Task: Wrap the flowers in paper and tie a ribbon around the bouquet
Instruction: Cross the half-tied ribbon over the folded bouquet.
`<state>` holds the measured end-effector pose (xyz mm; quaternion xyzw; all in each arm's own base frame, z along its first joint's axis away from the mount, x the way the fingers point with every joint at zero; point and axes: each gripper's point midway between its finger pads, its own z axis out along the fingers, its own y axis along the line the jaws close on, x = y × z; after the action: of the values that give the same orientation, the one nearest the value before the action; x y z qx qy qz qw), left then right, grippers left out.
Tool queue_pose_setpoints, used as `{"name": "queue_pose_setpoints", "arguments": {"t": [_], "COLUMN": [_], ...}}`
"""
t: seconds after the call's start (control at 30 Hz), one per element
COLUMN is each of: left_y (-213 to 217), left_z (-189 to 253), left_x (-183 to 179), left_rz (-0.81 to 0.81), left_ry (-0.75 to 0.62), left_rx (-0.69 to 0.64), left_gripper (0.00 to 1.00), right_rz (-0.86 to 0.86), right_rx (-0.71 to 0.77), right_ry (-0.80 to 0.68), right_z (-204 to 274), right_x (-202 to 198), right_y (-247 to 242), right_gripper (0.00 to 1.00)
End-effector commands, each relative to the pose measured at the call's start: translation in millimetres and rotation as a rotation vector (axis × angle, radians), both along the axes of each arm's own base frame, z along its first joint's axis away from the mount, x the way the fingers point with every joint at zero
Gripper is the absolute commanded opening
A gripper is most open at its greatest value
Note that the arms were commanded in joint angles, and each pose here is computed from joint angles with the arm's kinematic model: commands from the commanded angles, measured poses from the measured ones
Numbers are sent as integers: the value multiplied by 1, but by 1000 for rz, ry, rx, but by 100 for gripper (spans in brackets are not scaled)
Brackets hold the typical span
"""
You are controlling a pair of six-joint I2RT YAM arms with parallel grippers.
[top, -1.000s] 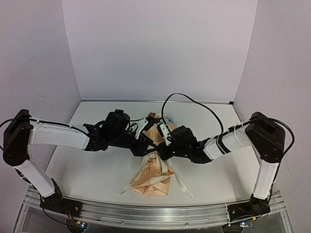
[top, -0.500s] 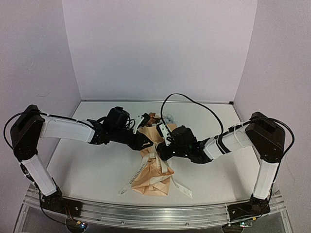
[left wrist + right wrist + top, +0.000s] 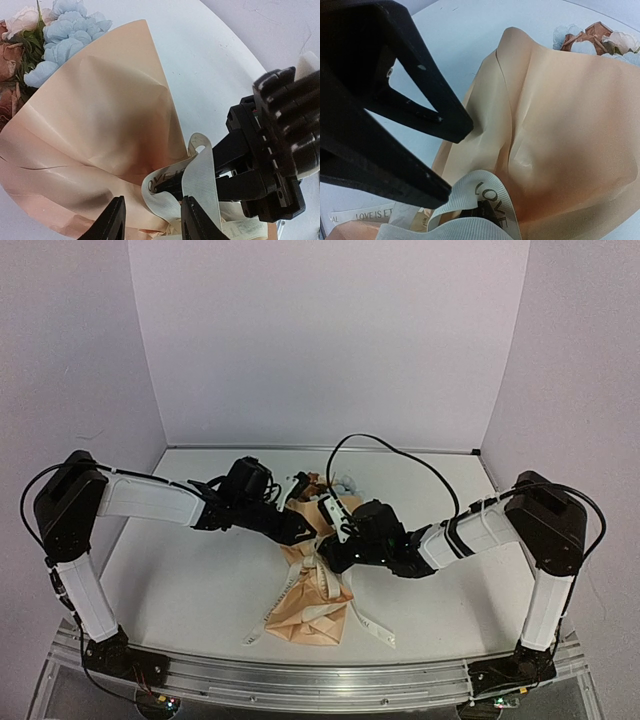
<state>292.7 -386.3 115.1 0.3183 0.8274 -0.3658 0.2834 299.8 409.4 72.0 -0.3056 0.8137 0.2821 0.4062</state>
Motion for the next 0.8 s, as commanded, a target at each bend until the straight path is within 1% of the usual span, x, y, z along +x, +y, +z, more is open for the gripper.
{"name": "queue_pose_setpoints", "arguments": {"t": [0.0,0.33,0.43,0.77], "left_y": [-11,-13,-13,-15], "left_z": [13,-5,-7,-6], "left_x": [4,1,2,0], "left_rz": [-24,-38,-35,-44], "left_ry": [15,69,73,85], "left_rx": [-44,-19,-17,-34], "left_gripper": [39,39,37,17], "right_rz": [30,35,35,28], "right_rx": [30,30,31,29], "right_ry": [-30,-40,-43,-46], "right_z": [14,16,16,17], "right_x": [-3,-2,-2,-1], "right_y": [9,11,12,10], "right_gripper": [2,1,2,1]}}
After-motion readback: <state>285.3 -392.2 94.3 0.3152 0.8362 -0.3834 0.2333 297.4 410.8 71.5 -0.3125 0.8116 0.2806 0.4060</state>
